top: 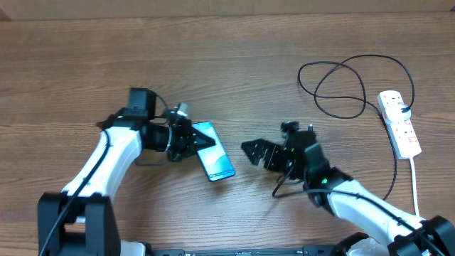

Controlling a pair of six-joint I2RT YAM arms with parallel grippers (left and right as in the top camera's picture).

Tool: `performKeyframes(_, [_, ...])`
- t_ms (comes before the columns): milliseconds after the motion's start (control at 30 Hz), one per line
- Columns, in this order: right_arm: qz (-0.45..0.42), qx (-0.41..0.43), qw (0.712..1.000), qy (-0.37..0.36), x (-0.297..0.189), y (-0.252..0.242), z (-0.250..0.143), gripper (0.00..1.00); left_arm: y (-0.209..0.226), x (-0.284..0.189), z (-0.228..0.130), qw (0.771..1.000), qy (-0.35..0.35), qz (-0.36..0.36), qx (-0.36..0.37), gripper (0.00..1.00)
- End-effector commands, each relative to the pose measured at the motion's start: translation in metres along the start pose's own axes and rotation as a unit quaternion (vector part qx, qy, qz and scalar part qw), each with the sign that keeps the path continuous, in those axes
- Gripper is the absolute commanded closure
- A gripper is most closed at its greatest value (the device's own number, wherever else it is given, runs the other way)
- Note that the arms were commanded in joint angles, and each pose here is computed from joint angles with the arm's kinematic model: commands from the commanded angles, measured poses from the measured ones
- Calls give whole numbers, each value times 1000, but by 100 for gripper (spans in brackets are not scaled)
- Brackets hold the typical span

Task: Plug charger to phone and switch on socket
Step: 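Move the right gripper to the black cable plug near the power strip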

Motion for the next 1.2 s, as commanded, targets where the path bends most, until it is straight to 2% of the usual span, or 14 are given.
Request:
performKeyframes(0, [-30, -73, 996, -47, -14, 5, 49, 0, -23, 14, -12, 994, 65, -68, 50, 96])
performKeyframes(200, [-203, -113, 969, -79, -41, -31, 90, 0, -18, 30, -3, 993, 70, -61, 67, 96])
performKeyframes(333, [-321, -111, 936, -96, -56, -64, 93, 0, -7, 33, 6, 998, 44, -26, 45, 96])
performKeyframes(433, [-370, -110, 919, -83, -57, -83, 88, 0, -2, 35, 10, 998, 31, -9, 44, 96])
performKeyframes(667, [-409, -104, 906, -26, -35, -120, 70, 0, -2, 35, 10, 999, 31, -8, 44, 96])
performKeyframes(800, [-425, -90, 900, -3, -32, -138, 63, 6, -2, 35, 10, 999, 31, -8, 44, 96])
performKeyframes(900, [-413, -78, 907, 10, -27, -143, 59, 9, -2, 35, 10, 999, 30, -8, 44, 96])
performKeyframes(1067, [-353, -62, 933, 31, -15, -135, 52, 21, 1, 35, 13, 999, 21, 2, 38, 96])
performKeyframes(1167, [-340, -59, 938, 39, -12, -132, 49, 38, 3, 35, 15, 1000, 13, 13, 17, 96])
Point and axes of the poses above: each gripper's point midway between its finger pads, its own x axis out along the fingers, its own y axis along the line the jaws close on, z = x × y, the point moved 3 cm from there along -x, back along the fingers, and after that the axes turned 10 degrees about -x, right-handed, at the moved point
